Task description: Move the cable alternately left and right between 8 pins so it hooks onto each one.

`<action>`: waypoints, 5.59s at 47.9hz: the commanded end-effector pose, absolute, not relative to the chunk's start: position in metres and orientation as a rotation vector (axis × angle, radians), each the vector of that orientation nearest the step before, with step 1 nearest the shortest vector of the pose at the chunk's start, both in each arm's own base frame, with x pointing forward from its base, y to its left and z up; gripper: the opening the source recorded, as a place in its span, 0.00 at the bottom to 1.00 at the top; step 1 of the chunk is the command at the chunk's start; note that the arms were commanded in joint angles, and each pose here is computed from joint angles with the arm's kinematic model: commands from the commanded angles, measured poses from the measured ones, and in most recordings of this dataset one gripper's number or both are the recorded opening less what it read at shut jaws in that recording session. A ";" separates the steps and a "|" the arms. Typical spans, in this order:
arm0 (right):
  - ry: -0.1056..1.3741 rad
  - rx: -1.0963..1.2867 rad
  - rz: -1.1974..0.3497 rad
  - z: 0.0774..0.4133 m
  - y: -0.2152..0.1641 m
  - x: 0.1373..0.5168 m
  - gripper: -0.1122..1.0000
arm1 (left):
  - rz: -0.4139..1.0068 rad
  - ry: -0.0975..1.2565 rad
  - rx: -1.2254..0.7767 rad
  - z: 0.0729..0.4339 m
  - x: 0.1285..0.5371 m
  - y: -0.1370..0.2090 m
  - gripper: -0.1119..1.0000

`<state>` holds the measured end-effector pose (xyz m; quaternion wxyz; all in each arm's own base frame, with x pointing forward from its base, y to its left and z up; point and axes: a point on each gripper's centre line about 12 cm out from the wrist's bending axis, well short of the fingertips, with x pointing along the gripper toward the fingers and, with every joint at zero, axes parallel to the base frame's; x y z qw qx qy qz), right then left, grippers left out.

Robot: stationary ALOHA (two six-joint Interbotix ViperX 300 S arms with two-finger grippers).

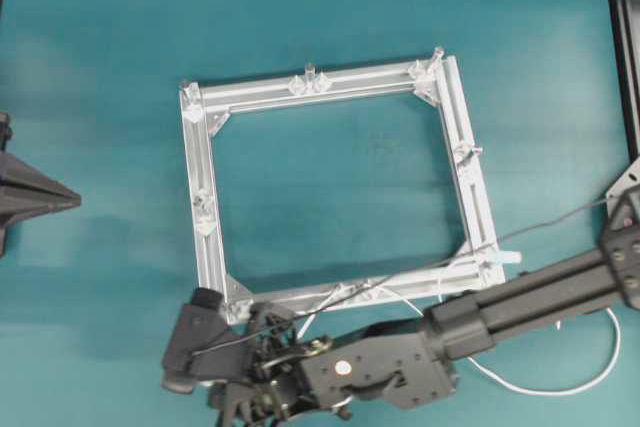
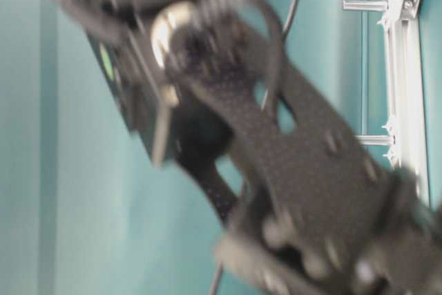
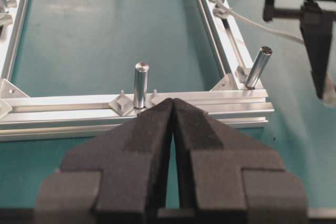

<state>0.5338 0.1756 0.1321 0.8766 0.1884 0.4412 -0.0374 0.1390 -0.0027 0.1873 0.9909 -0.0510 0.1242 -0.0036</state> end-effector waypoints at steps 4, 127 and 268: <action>0.855 0.379 -0.018 0.150 0.194 0.549 0.28 | -0.013 0.228 -0.100 0.196 0.141 -0.003 0.11; 0.736 0.428 -0.482 0.167 -0.057 0.564 0.28 | -0.011 0.231 -0.102 0.195 0.141 -0.003 0.11; 0.495 0.408 -0.644 0.224 -0.180 0.613 0.27 | -0.011 0.216 -0.102 0.202 0.142 -0.003 0.11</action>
